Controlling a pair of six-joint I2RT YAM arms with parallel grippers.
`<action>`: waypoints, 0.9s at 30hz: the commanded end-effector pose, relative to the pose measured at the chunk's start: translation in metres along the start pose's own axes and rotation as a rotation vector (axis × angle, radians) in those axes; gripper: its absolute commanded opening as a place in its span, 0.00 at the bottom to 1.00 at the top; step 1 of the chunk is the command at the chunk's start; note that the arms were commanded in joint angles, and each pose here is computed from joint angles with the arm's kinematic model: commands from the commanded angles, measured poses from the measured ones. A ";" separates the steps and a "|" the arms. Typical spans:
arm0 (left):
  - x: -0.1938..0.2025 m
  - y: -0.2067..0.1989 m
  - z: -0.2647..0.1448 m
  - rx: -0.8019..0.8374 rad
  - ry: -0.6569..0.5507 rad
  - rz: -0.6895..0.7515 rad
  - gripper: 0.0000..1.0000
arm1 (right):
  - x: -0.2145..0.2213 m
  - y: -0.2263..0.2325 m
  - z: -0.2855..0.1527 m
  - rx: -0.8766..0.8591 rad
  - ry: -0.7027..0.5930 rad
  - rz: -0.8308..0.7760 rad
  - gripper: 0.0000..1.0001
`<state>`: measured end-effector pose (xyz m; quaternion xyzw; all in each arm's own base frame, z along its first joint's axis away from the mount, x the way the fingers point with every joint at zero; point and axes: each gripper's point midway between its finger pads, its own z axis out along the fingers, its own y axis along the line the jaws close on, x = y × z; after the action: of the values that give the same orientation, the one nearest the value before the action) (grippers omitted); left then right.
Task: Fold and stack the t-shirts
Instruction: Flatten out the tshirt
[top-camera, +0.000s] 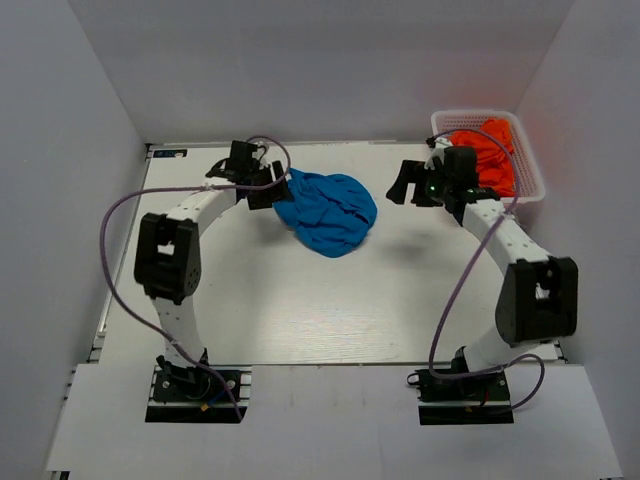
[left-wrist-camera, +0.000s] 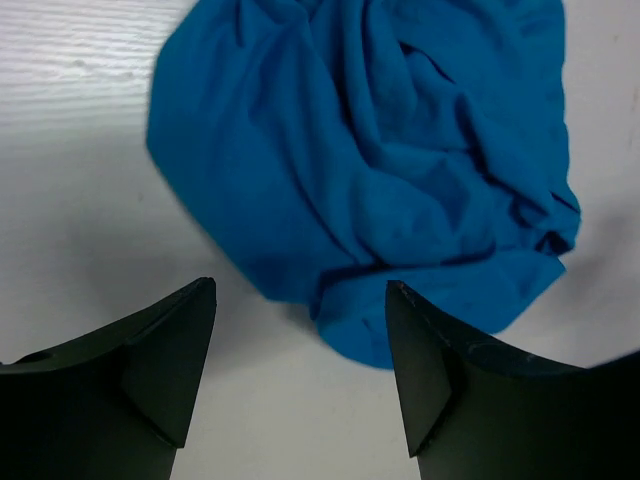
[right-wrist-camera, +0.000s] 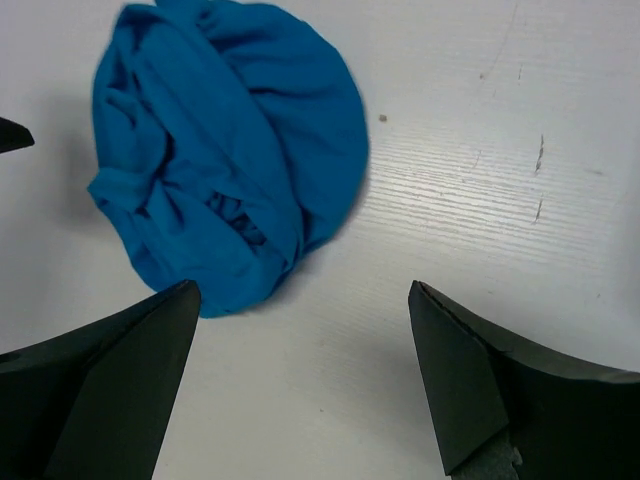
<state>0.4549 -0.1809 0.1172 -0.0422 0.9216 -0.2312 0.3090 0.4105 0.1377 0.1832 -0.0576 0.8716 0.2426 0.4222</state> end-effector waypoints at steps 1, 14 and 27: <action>-0.004 -0.030 0.009 0.084 0.061 0.045 0.78 | -0.006 -0.007 0.017 0.050 0.026 0.009 0.90; 0.039 -0.037 0.052 0.077 0.168 0.104 0.26 | -0.015 -0.045 0.078 0.200 0.043 0.170 0.90; -0.028 -0.062 -0.040 0.033 -0.085 0.203 0.00 | 0.021 -0.011 0.147 0.096 0.200 0.092 0.76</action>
<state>0.4505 -0.2302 0.1267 0.0422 0.9243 -0.2340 0.2984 0.5055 0.1795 0.0814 0.0021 0.9234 0.1997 0.3279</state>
